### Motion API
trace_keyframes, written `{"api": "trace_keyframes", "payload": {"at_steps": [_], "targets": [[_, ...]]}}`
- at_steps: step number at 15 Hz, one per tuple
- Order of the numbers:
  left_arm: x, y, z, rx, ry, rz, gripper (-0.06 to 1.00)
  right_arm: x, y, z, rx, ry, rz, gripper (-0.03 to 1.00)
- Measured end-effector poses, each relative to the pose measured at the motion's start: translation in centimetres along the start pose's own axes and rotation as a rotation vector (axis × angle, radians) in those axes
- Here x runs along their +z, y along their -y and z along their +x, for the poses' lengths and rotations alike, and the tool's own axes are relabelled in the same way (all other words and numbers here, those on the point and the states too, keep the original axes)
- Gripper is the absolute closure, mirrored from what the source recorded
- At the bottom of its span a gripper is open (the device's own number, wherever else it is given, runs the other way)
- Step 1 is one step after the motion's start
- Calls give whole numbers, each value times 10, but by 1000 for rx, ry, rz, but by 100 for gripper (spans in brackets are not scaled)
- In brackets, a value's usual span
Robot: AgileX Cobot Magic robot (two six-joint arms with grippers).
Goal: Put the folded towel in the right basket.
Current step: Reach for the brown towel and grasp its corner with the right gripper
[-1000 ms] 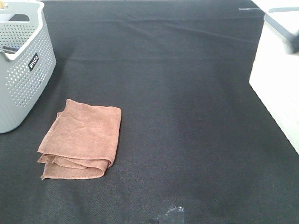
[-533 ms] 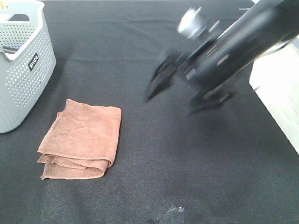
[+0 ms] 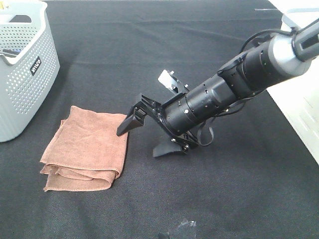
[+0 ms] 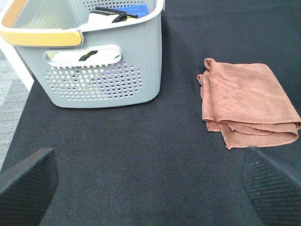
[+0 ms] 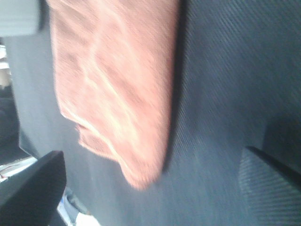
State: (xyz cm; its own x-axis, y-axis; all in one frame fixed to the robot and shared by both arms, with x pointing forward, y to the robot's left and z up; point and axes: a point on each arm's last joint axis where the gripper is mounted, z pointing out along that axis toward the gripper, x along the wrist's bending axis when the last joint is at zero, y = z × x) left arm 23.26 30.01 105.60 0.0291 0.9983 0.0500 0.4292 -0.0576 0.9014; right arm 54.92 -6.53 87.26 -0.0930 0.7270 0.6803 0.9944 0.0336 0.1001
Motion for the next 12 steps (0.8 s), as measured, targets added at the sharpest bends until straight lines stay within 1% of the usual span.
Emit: {"api": "trace_keyframes", "payload": {"at_steps": [2,4,5,6,9,12], "targets": [[0,0,0,0,0,0,-5,0,-6,-2,-18,17,-65,1],[0,0,0,0,0,0,-5,2,-11,-5,-33,36,-92,1],[0,0,0,0,0,0,-5,11,-17,-8,-37,33,-89,1],[0,0,0,0,0,0,-5,11,-17,-8,-37,33,-89,1],[0,0,0,0,0,0,-5,29,-30,-7,-22,-28,-56,1],[0,0,0,0,0,0,-5,37,-30,-11,5,-53,-31,2]]}}
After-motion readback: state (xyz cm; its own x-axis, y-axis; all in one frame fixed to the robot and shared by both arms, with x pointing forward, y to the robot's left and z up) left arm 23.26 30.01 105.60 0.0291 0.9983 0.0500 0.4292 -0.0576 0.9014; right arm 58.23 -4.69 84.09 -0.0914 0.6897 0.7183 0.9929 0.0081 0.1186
